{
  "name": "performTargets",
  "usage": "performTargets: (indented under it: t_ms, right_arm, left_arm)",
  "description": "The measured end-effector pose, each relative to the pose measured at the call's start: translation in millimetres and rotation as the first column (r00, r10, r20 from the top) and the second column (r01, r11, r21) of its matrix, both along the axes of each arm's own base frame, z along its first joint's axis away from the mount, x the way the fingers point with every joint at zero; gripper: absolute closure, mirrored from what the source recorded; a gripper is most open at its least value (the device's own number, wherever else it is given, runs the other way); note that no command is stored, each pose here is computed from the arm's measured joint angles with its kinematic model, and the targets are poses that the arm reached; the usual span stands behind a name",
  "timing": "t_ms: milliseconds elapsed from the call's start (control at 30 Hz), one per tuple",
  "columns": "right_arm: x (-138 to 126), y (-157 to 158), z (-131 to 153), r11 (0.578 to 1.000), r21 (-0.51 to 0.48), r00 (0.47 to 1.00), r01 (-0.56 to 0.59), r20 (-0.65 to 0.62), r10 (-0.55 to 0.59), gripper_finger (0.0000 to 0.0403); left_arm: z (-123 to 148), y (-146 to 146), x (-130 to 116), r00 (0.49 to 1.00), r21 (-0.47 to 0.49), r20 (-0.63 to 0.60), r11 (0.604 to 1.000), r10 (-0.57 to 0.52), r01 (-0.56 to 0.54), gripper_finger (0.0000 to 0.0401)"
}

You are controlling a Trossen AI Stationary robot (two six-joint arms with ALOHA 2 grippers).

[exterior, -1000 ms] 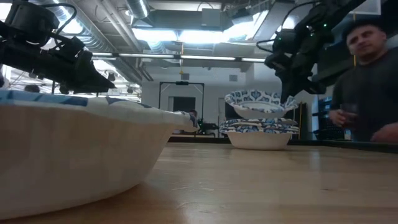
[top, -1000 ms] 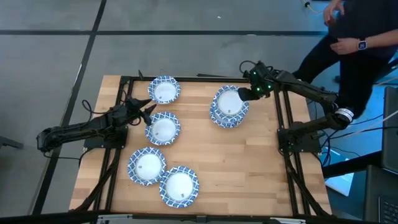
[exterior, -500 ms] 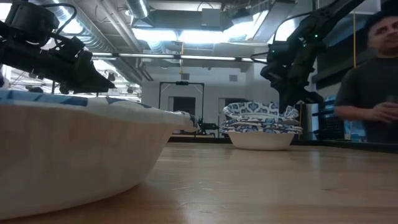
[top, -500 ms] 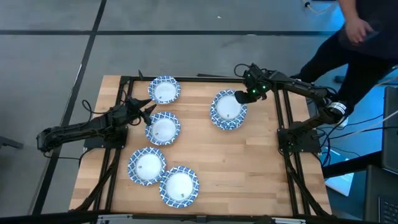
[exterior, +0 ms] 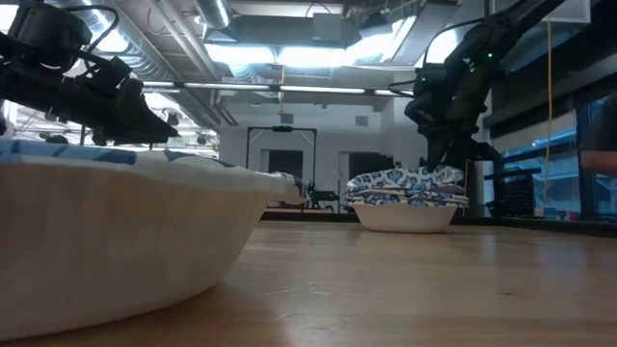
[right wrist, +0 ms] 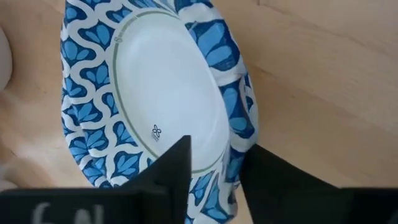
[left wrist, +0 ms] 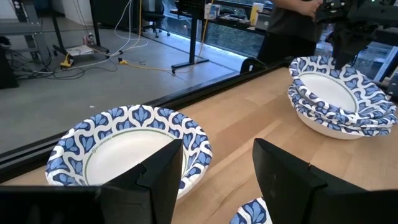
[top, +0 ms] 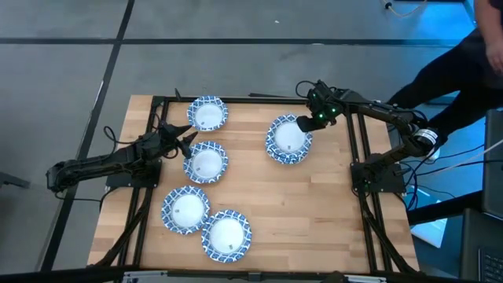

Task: Nest bowls inside each other
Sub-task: Stack the white bowl on the white bowl

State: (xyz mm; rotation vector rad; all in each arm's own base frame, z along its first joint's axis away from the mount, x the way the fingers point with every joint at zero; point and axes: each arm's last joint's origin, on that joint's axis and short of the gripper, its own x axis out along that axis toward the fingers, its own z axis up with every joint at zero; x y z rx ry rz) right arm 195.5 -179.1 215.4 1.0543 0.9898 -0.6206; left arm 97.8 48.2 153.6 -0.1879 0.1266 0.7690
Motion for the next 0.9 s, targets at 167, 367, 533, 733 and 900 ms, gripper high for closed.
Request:
performTargets:
  t_ms: [167, 367, 533, 733, 900]
  right_arm:
    - [0.8, -3.5, 4.2, 0.997, -0.071, 0.999, 0.000, -0.033, -0.002, 0.0236]
    - [3.3, -15.6, 27.3, 0.980, -0.196, 0.998, 0.021, -0.050, -0.032, 0.0222]
    - [10.4, -22.3, 56.1, 0.984, -0.178, 0.995, 0.004, 0.098, 0.013, 0.0222]
    - [35.6, -5.5, 77.6, 0.964, -0.215, 0.951, -0.157, 0.230, 0.206, 0.0221]
    - [58.8, 18.1, 77.8, 0.916, -0.293, 0.899, -0.273, 0.262, 0.352, 0.0221]
  left_arm:
    - [0.0, 0.0, 0.0, 1.000, 0.000, 0.000, 1.000, 0.000, 0.000, 0.0211]
    - [0.1, 0.0, 0.0, 1.000, 0.000, 0.001, 1.000, 0.000, 0.000, 0.0211]
    - [0.1, 0.0, 0.0, 1.000, -0.003, 0.003, 1.000, 0.001, -0.001, 0.0211]
    - [0.0, 0.0, 0.0, 1.000, -0.004, 0.003, 1.000, 0.001, -0.001, 0.0211]
    - [0.0, 0.0, 0.0, 1.000, -0.004, 0.003, 1.000, 0.001, -0.001, 0.0211]
